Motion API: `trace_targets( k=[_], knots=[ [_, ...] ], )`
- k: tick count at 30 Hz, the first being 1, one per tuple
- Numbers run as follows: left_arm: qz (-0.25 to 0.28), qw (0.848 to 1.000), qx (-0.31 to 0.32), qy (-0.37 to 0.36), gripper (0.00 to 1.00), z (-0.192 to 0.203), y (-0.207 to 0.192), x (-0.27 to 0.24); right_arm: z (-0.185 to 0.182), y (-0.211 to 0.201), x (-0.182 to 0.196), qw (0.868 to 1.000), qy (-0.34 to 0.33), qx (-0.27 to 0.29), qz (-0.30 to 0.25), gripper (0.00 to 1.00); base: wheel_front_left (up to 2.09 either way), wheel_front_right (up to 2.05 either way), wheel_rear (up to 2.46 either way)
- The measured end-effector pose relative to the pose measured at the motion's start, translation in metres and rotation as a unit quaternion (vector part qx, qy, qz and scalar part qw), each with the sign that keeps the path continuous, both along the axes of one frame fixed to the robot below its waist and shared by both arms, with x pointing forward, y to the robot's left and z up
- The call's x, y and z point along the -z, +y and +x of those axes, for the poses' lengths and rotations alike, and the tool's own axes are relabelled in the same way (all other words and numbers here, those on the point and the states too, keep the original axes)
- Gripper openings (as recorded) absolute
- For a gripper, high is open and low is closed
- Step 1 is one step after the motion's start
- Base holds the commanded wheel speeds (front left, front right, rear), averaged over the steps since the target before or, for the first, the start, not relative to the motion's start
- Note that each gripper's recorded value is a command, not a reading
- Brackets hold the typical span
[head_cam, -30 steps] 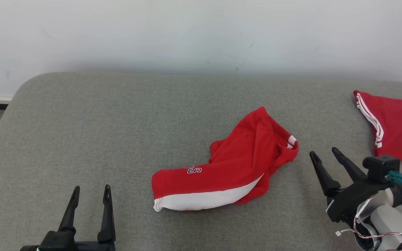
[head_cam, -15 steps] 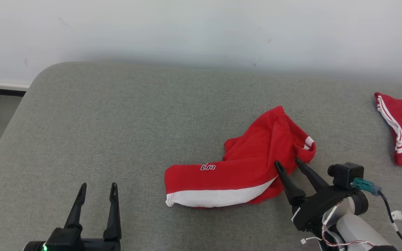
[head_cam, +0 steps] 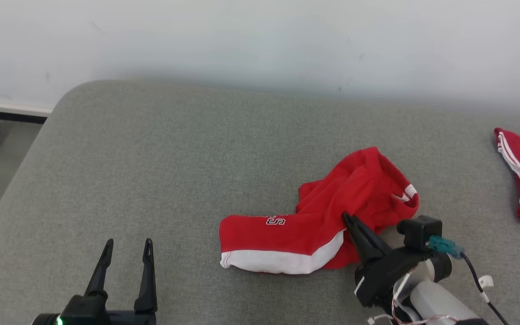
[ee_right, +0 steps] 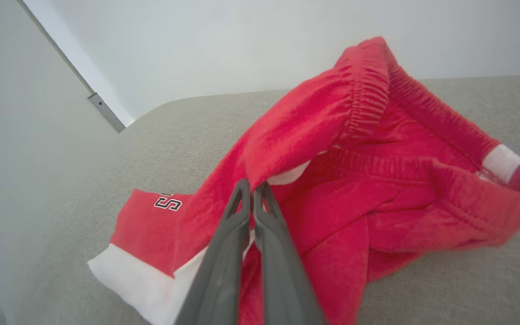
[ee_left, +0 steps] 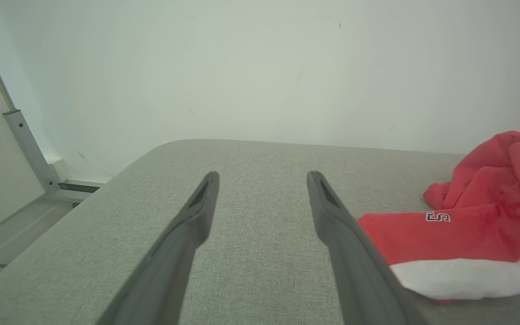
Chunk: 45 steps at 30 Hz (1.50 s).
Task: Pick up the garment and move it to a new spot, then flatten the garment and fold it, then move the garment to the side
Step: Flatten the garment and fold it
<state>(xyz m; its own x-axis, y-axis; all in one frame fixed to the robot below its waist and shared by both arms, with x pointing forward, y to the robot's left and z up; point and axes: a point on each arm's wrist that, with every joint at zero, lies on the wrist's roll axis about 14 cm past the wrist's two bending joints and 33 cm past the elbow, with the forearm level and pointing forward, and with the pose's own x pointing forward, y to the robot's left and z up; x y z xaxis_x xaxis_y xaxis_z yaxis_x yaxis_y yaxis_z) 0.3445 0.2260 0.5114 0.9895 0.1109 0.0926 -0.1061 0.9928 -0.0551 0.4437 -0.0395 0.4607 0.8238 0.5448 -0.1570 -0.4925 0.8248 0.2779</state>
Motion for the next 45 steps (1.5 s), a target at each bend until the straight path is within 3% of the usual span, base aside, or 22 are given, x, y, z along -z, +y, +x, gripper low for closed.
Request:
trace_targets(
  k=[6,15,23,32,37,45],
  knots=[
    [-0.004,1.000,0.003,-0.003,1.00,-0.011,-0.003,0.000,-0.034,-0.004,-0.012,1.000,-0.006,-0.028,-0.004,0.00,0.00,0.00,0.00],
    [-0.010,1.000,0.021,-0.007,1.00,-0.012,-0.015,-0.001,-0.106,-0.023,0.008,0.995,0.093,-0.032,-0.019,0.00,0.00,0.00,0.00],
    [-0.010,1.000,0.020,-0.003,1.00,-0.011,-0.014,0.001,-0.122,-0.019,-0.021,0.995,0.091,-0.025,-0.021,0.00,0.00,0.00,0.00],
    [-0.014,1.000,0.018,0.000,1.00,-0.010,-0.014,0.003,-0.082,-0.021,-0.039,0.994,0.046,-0.040,-0.091,0.00,0.00,0.00,0.00],
    [-0.017,1.000,0.016,0.001,1.00,-0.008,-0.014,0.003,-0.035,-0.004,-0.055,0.996,0.026,-0.046,-0.068,0.00,0.00,0.00,0.00],
    [-0.025,1.000,0.011,0.002,1.00,-0.007,-0.011,0.002,0.036,0.020,-0.053,0.994,0.018,-0.049,-0.095,0.00,0.00,0.00,0.00]
  ],
)
